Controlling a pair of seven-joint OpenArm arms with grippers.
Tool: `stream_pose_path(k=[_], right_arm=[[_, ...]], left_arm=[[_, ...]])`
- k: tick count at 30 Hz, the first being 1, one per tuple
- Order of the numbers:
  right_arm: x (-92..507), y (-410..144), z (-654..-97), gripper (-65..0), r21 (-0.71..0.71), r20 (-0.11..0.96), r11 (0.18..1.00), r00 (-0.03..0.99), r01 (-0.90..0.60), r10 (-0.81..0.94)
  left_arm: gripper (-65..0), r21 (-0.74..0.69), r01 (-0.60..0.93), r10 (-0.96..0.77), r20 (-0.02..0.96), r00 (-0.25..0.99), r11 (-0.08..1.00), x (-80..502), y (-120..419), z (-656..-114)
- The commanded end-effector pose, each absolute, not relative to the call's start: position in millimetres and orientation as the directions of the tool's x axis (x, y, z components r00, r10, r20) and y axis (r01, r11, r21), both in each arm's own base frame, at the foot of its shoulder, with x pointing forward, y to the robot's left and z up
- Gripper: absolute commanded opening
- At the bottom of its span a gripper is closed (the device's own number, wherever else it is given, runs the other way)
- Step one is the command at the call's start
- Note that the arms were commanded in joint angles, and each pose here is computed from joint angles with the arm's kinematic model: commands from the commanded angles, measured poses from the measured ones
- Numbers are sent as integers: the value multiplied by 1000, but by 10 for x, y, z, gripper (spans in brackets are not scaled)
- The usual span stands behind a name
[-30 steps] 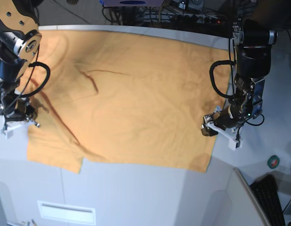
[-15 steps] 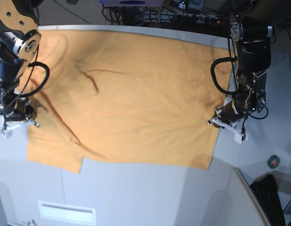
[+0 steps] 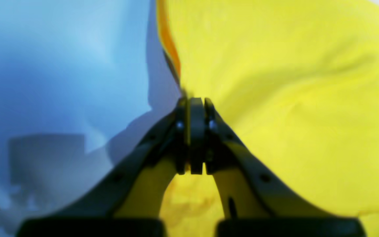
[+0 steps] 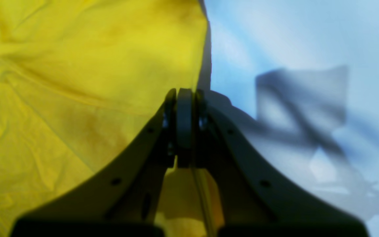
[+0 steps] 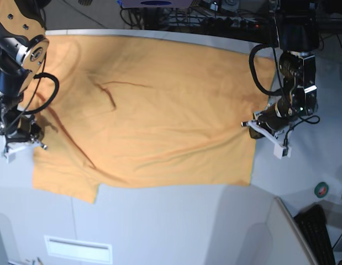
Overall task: Layout the t-shirt on the table in an organized manner, then fold the t-shirt properly
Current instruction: 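Grasp the opposite side edge with the left gripper and pull it outward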
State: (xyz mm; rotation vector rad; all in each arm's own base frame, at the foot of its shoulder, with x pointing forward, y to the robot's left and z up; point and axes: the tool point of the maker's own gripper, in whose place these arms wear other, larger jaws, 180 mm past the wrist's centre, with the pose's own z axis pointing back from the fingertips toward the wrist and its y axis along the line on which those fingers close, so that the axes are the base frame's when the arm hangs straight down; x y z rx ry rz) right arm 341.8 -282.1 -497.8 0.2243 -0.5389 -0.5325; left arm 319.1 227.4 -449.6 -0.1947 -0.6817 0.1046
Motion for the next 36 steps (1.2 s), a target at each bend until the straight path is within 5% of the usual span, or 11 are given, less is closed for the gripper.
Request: stream_pose_path(k=[1,24,32,36], right_arm=[[3576,-2946,-4814,-650,340,478,845,698,413,-533],[3578,-2929,-4819,-650,342,476,845,699,412,-534],[3578,-2929,-4819,-650,342,476,845,699,412,-534],[3583,-2946,-4808,-650,341,479,845,698,412,-533]], left_arm=[[-650,-209,-12,153,674,723,978,3316,2298,-4290],[-638,-165,71,55,652,756,984,2477,2090,-4281],[-248,-112,-32,96,631,770,993,2365,2534,-4162],[-234,-74,-95,120,648,752,993,2398,2819,-3928]])
